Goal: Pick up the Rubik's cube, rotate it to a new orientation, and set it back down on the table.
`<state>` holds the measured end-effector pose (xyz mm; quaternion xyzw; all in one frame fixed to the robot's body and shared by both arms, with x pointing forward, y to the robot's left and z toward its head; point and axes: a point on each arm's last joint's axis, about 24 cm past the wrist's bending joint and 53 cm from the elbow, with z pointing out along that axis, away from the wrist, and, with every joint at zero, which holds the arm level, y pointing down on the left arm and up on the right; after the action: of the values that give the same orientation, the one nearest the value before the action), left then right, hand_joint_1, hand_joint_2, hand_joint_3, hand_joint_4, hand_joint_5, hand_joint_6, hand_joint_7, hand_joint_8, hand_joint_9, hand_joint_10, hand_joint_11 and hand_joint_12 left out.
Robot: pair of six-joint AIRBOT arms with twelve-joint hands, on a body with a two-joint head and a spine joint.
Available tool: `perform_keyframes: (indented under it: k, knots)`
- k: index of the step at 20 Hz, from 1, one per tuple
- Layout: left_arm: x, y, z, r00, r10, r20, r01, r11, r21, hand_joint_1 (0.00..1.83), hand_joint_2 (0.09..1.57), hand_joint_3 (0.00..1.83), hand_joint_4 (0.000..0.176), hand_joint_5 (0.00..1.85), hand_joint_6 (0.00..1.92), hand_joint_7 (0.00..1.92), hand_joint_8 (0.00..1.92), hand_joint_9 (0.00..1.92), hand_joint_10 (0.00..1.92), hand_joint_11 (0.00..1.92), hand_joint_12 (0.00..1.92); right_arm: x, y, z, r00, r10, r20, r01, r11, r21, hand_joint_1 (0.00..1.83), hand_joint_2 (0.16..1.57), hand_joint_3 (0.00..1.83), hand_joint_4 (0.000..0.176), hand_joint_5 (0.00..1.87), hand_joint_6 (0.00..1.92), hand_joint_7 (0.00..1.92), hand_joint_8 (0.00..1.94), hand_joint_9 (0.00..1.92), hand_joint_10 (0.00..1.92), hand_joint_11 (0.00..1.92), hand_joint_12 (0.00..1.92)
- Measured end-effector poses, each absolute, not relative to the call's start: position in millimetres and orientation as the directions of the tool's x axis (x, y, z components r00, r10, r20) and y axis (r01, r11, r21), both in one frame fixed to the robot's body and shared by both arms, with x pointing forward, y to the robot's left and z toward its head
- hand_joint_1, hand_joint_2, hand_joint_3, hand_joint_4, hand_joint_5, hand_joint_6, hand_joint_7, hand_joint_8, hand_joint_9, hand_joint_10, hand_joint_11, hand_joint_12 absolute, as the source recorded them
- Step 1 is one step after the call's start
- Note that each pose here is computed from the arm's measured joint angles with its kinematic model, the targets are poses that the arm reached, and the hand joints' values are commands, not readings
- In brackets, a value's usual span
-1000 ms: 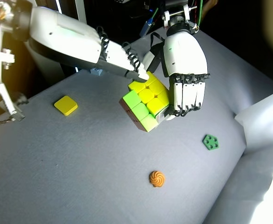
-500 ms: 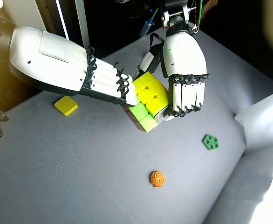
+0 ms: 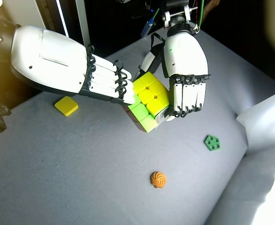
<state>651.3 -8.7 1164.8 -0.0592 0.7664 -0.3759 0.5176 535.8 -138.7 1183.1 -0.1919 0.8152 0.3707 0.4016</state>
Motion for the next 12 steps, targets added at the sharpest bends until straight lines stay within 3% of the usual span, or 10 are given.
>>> perform_keyframes:
  k: [2, 12]
  knots:
    - [651.2, -8.7, 1164.9, -0.457, -0.479, -0.75, 0.299, 0.711, -0.636, 1.06, 1.38, 0.0, 0.0, 0.56, 1.54, 0.54, 1.82, 0.49, 1.79, 0.45, 1.92, 535.1, -138.8, 1181.8, -0.624, 0.002, -0.781, -0.592, 0.652, 0.475, 0.45, 0.65, 0.01, 0.0, 0.0, 0.0, 0.0, 0.0, 0.0, 0.0, 0.01, 0.01]
    - [650.9, -9.1, 1164.4, -0.456, -0.471, -0.755, 0.304, 0.715, -0.629, 1.05, 1.38, 0.0, 0.0, 0.55, 1.57, 0.55, 1.77, 0.45, 1.77, 0.38, 1.92, 523.9, -130.0, 1175.4, -0.661, 0.001, -0.75, -0.576, 0.639, 0.509, 0.47, 0.62, 0.0, 0.0, 0.0, 0.0, 0.0, 0.0, 0.0, 0.0, 0.02, 0.01]
